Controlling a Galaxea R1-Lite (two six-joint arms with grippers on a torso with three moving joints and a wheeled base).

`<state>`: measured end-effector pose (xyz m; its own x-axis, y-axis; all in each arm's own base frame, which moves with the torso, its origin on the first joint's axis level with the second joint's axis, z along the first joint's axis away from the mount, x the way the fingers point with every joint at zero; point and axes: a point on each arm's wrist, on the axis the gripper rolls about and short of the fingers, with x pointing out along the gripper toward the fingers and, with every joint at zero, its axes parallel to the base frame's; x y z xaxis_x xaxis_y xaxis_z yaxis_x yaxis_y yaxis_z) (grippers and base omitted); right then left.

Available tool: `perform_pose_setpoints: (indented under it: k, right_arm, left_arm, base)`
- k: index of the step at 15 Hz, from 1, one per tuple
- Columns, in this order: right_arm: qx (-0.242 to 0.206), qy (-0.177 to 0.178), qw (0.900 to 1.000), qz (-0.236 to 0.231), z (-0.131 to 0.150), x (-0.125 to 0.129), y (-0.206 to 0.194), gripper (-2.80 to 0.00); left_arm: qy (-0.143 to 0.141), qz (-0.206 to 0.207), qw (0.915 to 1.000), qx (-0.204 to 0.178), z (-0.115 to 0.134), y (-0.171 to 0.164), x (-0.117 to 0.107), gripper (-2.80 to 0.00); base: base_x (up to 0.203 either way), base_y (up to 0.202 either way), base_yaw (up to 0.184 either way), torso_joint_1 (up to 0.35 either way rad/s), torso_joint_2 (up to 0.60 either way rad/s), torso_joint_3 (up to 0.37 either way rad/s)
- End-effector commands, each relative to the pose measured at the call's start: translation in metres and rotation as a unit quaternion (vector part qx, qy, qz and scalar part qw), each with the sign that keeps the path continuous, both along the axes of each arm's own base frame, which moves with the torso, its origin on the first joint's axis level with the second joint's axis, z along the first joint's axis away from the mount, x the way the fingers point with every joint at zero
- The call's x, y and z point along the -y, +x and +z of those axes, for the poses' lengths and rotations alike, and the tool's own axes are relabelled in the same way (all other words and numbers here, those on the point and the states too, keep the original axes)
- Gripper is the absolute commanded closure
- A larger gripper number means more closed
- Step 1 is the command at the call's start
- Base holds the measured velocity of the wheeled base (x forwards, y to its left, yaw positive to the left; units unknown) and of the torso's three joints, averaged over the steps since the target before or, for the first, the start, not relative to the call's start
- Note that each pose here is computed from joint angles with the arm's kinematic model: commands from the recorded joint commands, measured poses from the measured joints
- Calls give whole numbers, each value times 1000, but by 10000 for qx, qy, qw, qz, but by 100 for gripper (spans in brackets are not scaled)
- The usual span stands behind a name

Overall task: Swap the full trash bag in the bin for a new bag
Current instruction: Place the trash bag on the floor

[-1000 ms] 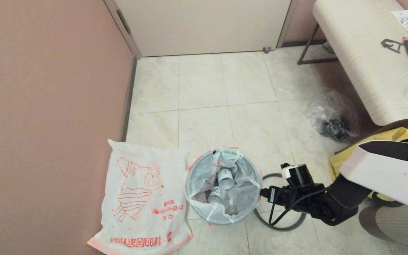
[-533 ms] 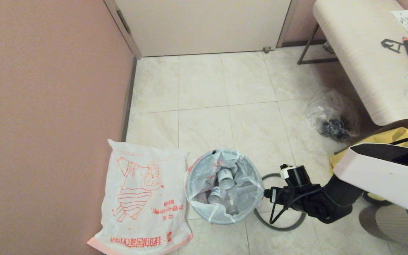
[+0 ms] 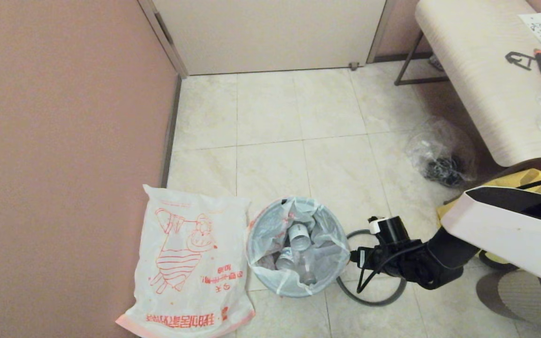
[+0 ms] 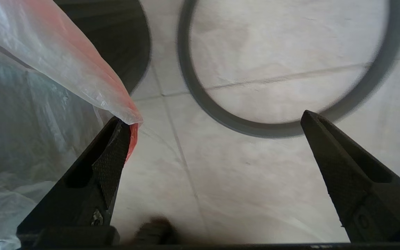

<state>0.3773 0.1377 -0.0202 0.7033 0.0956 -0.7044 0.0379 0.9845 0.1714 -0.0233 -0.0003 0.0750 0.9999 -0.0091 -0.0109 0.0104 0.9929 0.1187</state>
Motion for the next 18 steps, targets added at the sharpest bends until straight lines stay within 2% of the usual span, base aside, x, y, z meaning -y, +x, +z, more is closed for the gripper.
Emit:
perform_pose_setpoints:
  k: [1,3,6,9,12,16,18]
  right_arm:
    - [-6,-89,10000,-20,12,-2,1,-280]
    - [-181,-168,9997,-93,7,-1,-3,-280]
    - [-184,-80,9997,-131,5,-3,-1,-280]
    - [-263,41,9996,-132,6,-18,-10,-280]
    - [-452,-263,9981,-337,20,-21,-21,-280]
    - [-987,-578,9921,-521,15,-20,-19,-280]
    - [-1081,-608,9905,-589,12,-20,-17,-280]
  left_arm:
    - [2,0,10000,-7,0,0,0,0]
    - [2,0,10000,-7,0,0,0,0]
    - [2,0,10000,-7,0,0,0,0]
    - [2,0,10000,-7,0,0,0,0]
    - [2,0,10000,-7,0,0,0,0]
    - [2,0,10000,-7,0,0,0,0]
    - [2,0,10000,-7,0,0,0,0]
  base:
    - [0,0,0,0,0,0]
    - [0,0,0,0,0,0]
    - [0,0,0,0,0,0]
    - [0,0,0,0,0,0]
    - [0,0,0,0,0,0]
    - [0,0,0,0,0,0]
    - [0,0,0,0,0,0]
